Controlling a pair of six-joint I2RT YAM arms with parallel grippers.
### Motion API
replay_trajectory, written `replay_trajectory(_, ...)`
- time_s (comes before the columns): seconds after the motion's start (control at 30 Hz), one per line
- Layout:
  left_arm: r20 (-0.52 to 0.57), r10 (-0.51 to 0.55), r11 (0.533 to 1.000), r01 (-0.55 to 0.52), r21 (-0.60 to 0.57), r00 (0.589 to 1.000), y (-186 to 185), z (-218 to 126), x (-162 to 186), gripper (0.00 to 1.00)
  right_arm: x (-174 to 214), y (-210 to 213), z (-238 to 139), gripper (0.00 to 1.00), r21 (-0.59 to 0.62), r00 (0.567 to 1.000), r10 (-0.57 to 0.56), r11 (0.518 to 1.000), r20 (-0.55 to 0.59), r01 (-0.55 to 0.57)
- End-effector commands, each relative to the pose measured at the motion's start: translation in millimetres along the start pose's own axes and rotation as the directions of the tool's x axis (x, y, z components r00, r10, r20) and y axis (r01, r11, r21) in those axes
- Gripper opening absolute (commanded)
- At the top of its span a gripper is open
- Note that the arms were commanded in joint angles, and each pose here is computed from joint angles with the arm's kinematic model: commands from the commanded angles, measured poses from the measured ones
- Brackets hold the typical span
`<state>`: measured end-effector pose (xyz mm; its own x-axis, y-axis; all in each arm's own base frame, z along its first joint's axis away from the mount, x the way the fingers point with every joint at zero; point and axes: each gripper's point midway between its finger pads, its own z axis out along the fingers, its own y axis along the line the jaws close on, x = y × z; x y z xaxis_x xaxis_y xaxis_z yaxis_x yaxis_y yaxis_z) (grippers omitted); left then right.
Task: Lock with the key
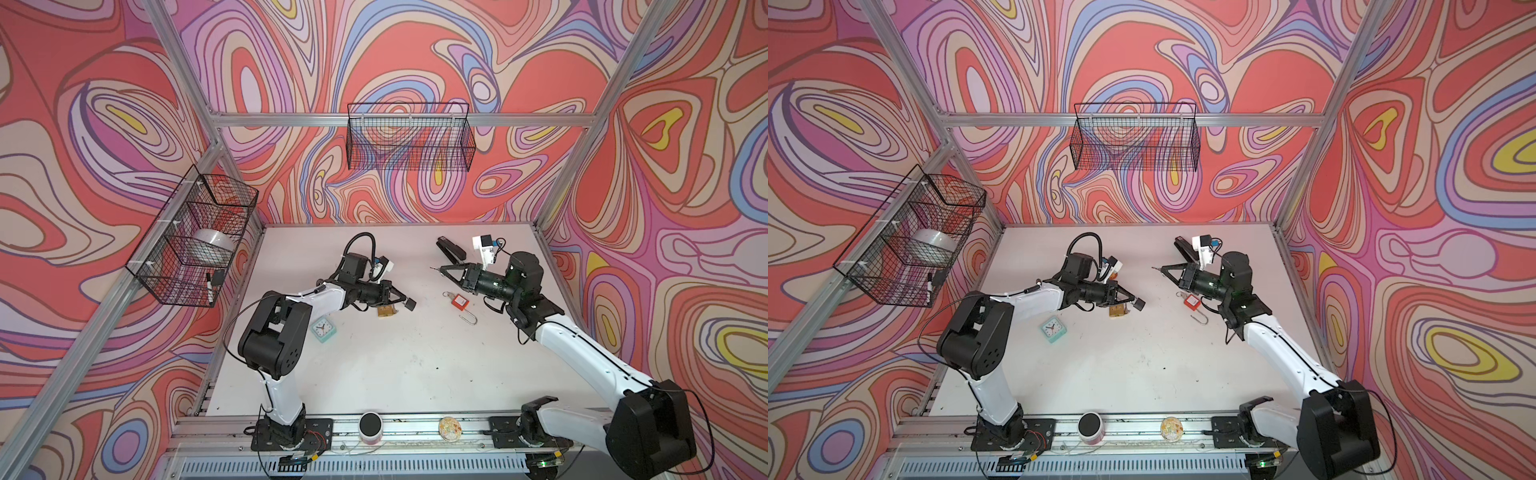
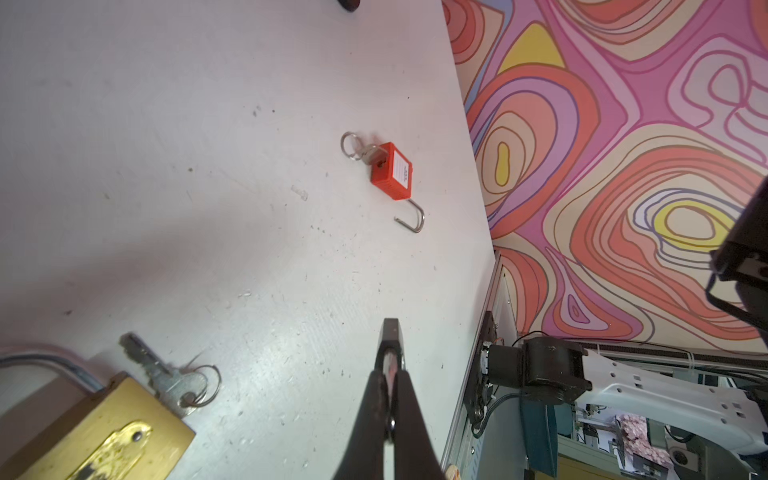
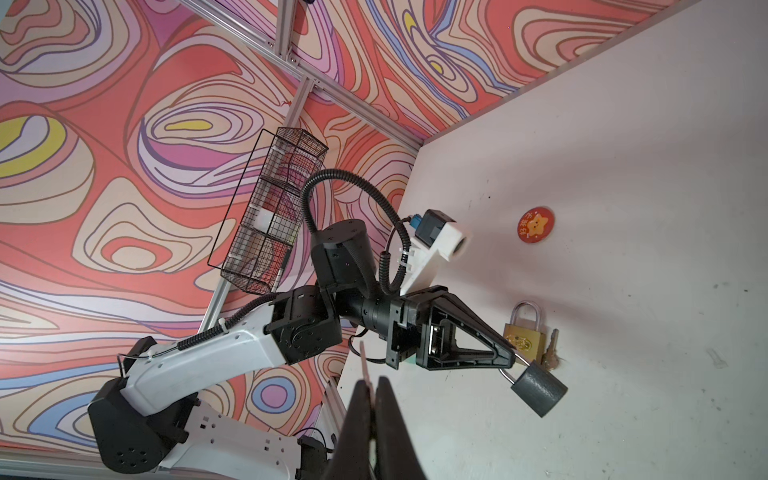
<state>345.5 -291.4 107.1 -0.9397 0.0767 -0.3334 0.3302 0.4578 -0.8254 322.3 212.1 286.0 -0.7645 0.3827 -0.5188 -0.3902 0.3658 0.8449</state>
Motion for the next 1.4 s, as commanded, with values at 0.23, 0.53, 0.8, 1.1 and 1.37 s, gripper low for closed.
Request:
replay_trajectory(0.23,-0.105,0.057,0.995,-0.065,-0.076,0.993,23.8,16.0,2.8,0.00,7.3,-10.8,-5.6,0.00,0.038,1.000,0.003,0.999,0.005,-0.003)
replay_trajectory(0.53,-0.178,0.039,0.986,-0.068,-0.155,0.983,43.3,22.3,12.1,0.00,8.7,-12.4,-3.6,0.00,0.028,1.000,0.009,1.000,-0.002,-0.009)
replay_trajectory(0.8,-0.235,0.039,0.978,-0.085,-0.190,0.971,56.9,28.4,12.8,0.04,7.5,-10.0,-3.1,0.00,0.023,1.000,0.001,1.000,-0.004,-0.001)
replay_trajectory(1.1,-0.250,0.037,0.976,-0.089,-0.198,0.968,60.8,34.9,3.4,0.20,8.5,-10.9,-3.5,0.00,0.027,1.000,0.002,1.000,-0.007,-0.002)
replay_trajectory(1.37,-0.244,0.046,0.979,-0.093,-0.182,0.969,56.9,40.8,-8.6,0.34,8.3,-9.1,-3.9,0.00,0.025,1.000,-0.003,1.000,-0.007,0.003)
